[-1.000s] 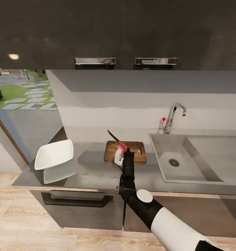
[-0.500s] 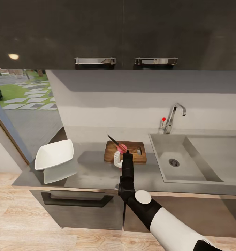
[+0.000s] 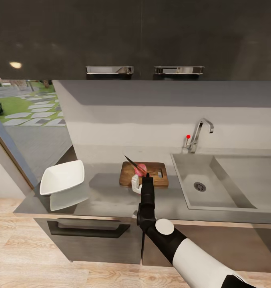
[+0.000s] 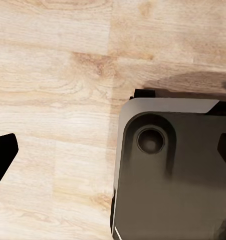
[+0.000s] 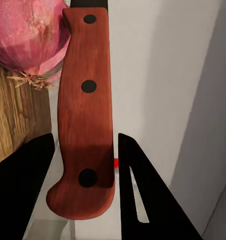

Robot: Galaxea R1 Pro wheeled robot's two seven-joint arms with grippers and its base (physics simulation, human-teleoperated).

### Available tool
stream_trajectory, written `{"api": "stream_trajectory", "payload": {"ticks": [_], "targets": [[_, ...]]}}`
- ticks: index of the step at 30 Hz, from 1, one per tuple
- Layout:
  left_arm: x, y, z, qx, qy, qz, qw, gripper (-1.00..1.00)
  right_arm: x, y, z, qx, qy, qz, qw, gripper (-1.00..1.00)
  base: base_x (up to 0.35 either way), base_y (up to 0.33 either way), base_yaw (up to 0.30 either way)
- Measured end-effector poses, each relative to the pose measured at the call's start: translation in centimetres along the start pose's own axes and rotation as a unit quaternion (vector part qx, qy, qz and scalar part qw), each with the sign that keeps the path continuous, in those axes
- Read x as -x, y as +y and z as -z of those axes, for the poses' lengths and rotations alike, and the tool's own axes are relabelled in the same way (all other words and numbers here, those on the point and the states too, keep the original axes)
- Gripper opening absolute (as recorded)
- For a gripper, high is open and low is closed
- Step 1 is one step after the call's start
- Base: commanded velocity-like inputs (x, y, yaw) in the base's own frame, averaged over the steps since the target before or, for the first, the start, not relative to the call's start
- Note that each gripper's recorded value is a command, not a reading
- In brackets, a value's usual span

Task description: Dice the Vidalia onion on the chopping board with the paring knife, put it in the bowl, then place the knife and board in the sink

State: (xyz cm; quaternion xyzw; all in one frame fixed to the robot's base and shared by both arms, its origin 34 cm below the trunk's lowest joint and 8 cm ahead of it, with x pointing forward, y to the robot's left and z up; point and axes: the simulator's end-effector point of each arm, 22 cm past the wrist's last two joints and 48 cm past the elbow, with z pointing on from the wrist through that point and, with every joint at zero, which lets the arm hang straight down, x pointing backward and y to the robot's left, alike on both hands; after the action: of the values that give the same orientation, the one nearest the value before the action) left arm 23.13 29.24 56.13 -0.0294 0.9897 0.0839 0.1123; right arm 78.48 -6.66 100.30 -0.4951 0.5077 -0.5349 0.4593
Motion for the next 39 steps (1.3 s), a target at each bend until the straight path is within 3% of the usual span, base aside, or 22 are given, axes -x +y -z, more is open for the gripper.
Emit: {"api": "stream_trajectory", "payload": {"ticks": [15,18,24,28,39], "targets": [[0.0,0.0,0.0,0.0,0.0,0.0,1.0,1.0,0.0,0.0,0.0,-0.001,-0.001,0.001,1.0,-1.0,0.0,0.0,0.0],[0.0,0.0,0.0,0.0,0.0,0.0,1.0,1.0,-0.1,-0.1,-0.2,0.004,0.002,-0.019,0.9998,-1.0,0.0,0.0,0.0],[0.0,0.0,0.0,0.0,0.0,0.0,1.0,1.0,-0.5,-3.4,-0.7,-0.023,0.01,-0.053,0.9982,-1.0,0.0,0.0,0.0],[0.0,0.0,0.0,0.0,0.0,0.0,1.0,1.0,-1.3,-4.1,-1.0,-0.028,0.021,-0.067,0.9972,-1.0,0.0,0.0,0.0],[0.0,0.0,0.0,0.0,0.0,0.0,1.0,1.0,-1.4,-4.9,-1.1,-0.042,0.02,-0.055,0.9974,-1.0,0.0,0.0,0.0]]}}
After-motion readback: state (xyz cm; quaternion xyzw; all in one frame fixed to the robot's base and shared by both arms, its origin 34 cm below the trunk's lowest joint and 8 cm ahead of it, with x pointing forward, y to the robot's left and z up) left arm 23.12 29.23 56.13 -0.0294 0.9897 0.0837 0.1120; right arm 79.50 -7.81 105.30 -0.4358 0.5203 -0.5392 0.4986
